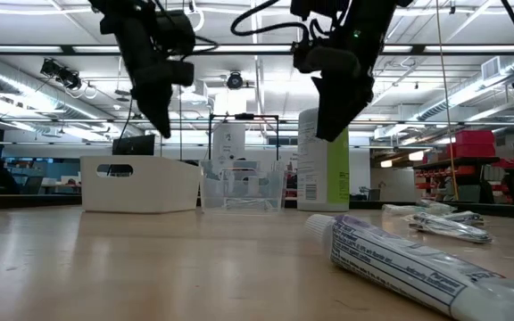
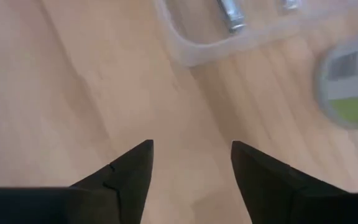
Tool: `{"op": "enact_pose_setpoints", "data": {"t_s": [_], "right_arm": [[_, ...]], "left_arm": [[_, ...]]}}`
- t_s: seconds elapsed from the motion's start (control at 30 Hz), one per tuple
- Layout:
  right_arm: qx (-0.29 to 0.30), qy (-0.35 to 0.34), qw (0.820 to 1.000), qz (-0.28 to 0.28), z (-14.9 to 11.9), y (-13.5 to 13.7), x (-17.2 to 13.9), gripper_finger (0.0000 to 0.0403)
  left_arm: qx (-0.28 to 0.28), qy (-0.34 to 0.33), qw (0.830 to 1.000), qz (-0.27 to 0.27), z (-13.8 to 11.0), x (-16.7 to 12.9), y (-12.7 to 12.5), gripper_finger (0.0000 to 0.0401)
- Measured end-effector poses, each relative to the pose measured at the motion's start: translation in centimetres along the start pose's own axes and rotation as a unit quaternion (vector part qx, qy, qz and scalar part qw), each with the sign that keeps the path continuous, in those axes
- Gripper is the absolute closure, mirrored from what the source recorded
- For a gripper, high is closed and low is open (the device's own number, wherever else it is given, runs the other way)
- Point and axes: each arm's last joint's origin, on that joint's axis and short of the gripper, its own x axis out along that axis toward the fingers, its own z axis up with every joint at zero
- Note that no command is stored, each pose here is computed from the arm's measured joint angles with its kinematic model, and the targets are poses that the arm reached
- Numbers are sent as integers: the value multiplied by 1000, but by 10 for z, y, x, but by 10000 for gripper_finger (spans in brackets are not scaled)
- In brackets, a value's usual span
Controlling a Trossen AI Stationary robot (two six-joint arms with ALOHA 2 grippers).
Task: Pick & Place Travel size toiletries
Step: Put the nail cutter into the transparent bin
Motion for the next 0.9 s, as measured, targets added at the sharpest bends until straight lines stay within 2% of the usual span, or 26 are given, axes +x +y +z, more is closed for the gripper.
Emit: {"op": "enact_pose_setpoints", "data": {"t_s": [0.13,0.27,0.37,0.43,0.5,0.63,0.8,0.9], "right_arm": [[-4,44,997,62,-7,0,6,154],[-13,99,986,130,-21,7,13,144],[-46,136,975,169,-38,17,18,144],[-83,146,973,159,-50,21,23,147],[-112,150,974,127,-59,20,28,152],[-121,172,972,101,-71,16,34,161],[-120,202,965,119,-83,14,41,171],[-130,205,964,109,-90,14,45,178]], "left_arm": [[0,-59,998,-10,7,-8,-2,292],[-3,-87,995,-58,10,-4,-12,294],[15,-121,989,-89,13,2,-24,299],[18,-148,982,-112,15,6,-32,303],[24,-186,973,-133,20,6,-42,307],[41,-231,959,-159,22,8,-62,313],[29,-236,952,-194,20,6,-84,315],[35,-233,950,-204,18,4,-98,315]]}}
